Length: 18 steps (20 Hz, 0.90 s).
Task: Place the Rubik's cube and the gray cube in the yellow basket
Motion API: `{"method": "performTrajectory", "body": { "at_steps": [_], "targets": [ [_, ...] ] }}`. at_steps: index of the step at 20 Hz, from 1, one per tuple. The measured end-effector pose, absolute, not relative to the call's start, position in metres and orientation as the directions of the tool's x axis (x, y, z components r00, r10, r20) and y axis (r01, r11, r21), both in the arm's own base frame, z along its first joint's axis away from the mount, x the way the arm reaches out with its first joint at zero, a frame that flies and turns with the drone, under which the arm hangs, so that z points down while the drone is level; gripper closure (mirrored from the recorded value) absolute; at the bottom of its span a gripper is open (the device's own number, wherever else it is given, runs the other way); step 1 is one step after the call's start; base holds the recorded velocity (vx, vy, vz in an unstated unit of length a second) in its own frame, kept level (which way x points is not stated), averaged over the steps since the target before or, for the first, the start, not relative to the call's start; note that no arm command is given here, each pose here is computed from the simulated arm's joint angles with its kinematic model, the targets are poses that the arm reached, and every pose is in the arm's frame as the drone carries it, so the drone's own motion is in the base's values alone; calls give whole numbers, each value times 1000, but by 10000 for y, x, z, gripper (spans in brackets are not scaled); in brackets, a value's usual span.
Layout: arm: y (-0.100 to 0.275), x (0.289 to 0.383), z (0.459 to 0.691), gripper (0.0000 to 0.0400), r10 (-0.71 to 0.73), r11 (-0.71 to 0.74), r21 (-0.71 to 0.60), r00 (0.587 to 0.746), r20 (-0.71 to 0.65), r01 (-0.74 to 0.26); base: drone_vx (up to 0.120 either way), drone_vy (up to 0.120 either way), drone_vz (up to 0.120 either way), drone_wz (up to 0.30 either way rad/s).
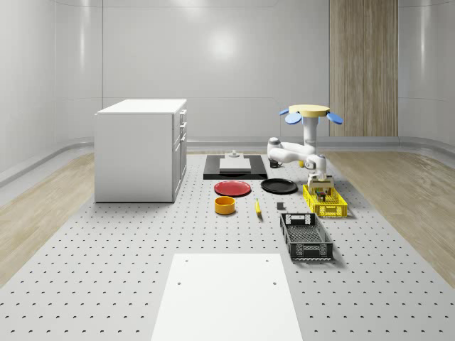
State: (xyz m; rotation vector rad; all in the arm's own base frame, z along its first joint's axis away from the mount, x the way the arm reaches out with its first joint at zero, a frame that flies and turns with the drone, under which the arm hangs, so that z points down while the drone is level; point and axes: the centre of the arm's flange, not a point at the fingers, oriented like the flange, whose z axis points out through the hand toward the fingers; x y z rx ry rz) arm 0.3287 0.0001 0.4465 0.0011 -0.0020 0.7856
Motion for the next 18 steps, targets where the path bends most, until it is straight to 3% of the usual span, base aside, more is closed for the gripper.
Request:
{"method": "performTrajectory", "body": {
  "at_steps": [3, 7, 18],
  "targets": [
    [1, 3287, 4377, 3, 707, 707, 0, 707, 2, -707, 0, 0, 120, 0],
    [0, 3287, 4313, 1, 707, 707, 0, 707, 2, -707, 0, -120, 110, 0],
    [0, 3287, 4271, 0, 707, 707, 0, 707, 2, -707, 0, -120, 0, 0]
  ]
}}
